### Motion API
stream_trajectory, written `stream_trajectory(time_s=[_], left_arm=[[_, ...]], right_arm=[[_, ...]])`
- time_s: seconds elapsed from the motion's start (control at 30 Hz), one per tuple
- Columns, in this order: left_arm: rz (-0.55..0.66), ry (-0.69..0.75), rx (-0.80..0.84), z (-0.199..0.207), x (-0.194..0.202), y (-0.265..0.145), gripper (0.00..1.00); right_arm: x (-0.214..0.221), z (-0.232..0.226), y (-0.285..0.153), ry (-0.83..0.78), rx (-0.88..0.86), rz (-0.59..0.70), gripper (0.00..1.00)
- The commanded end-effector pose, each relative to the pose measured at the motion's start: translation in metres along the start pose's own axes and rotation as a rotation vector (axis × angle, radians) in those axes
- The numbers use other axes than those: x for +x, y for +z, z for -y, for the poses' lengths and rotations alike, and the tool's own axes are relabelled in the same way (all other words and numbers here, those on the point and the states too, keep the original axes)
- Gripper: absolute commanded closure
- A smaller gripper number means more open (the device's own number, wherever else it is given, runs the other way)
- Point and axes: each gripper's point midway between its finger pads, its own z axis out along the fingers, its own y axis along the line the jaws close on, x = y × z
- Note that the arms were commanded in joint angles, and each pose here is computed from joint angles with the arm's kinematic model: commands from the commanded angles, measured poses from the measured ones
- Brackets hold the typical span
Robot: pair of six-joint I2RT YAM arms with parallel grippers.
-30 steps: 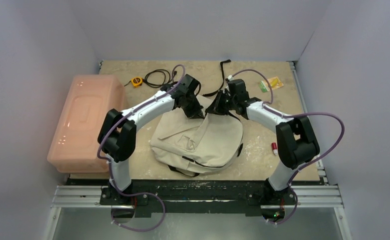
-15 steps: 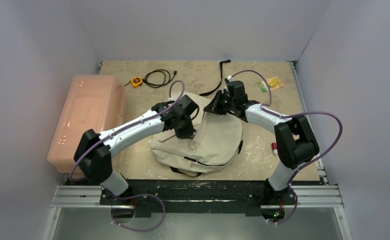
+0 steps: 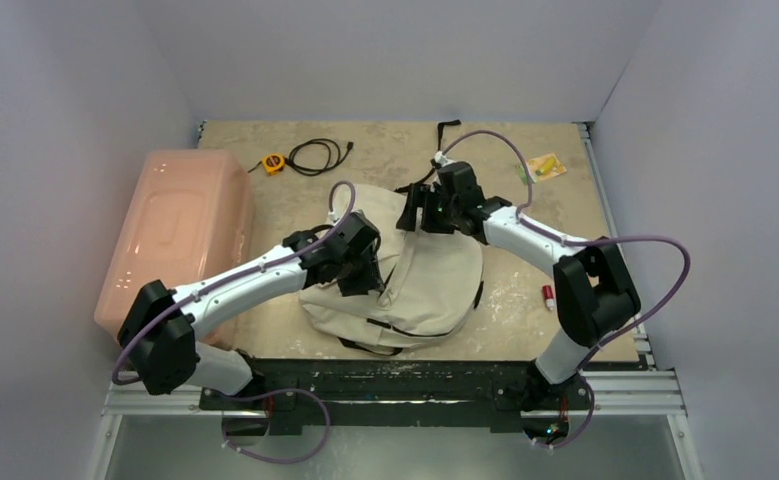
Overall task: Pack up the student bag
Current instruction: Unzip the student bag at the center of the board.
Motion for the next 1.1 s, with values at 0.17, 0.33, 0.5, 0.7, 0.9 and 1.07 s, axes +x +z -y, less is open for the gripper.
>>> stream_trajectory(time_s=[0.17,0.33,0.5,0.7,0.9,1.07], left_arm=[[-0.056,0.161,0.182,0.000,0.025,-0.023,0.42],[-0.028,0.225,0.198,-0.001,0.021,-0.039,0.38],[0.042,0.298,0.198,0.005,0.002,-0.057,0.35],[0.103,0.392,0.182,0.031,-0.031,-0.057,0.34],[0.153,0.488,0.023,0.048,-0.070,-0.030,0.28],[0.134,0.635,-0.154,0.040,-0.074,-0.010,0.27]], right_arm=[[0.027,-0.019,-0.053,-0.125,0.143,0.013,0.18],[0.045,-0.024,-0.052,-0.091,0.087,0.025,0.40],[0.060,-0.017,-0.057,-0.062,0.061,0.040,0.92],[0.077,-0.016,-0.060,0.008,-0.054,0.098,1.00],[0.079,-0.015,-0.057,0.039,-0.088,0.105,1.00],[0.074,-0.006,-0.060,0.113,-0.146,0.107,1.00]])
